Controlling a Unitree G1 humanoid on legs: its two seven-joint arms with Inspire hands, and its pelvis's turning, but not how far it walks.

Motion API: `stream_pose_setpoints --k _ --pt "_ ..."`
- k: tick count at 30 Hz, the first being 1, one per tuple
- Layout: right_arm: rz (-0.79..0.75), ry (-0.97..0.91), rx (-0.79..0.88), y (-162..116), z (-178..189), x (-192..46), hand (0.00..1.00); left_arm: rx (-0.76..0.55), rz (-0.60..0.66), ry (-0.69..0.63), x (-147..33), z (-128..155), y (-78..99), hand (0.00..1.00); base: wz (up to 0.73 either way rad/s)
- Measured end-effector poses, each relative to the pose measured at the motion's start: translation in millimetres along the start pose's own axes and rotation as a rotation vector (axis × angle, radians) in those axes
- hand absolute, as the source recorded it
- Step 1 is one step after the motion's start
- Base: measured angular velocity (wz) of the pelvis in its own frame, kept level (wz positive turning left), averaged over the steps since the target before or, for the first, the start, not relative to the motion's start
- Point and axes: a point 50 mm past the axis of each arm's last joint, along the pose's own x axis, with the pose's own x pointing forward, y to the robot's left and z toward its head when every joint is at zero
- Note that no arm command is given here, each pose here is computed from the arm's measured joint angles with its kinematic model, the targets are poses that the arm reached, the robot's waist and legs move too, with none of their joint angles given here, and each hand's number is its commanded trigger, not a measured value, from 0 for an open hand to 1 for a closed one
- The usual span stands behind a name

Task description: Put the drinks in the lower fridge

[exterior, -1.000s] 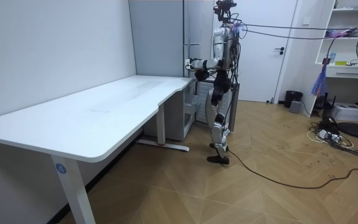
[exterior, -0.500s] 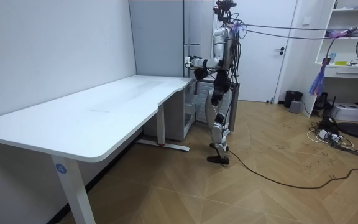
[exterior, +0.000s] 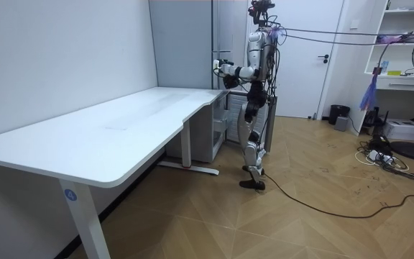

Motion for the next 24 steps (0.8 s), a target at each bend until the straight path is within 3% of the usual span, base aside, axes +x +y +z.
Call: stream_pose_setpoints --k 9,24 --pt "0.044 -0.006 0.026 3.3 1.7 1.8 1.0 -0.027 -0.039 -0.029 -1.5 3.9 3.7 0.0 0.01" --pt "0.161 0.011 0.165 16.1 13.5 21.0 1.0 -0.448 -0.037 -0.07 -8.0 -0.3 15.7 0.0 0.0"
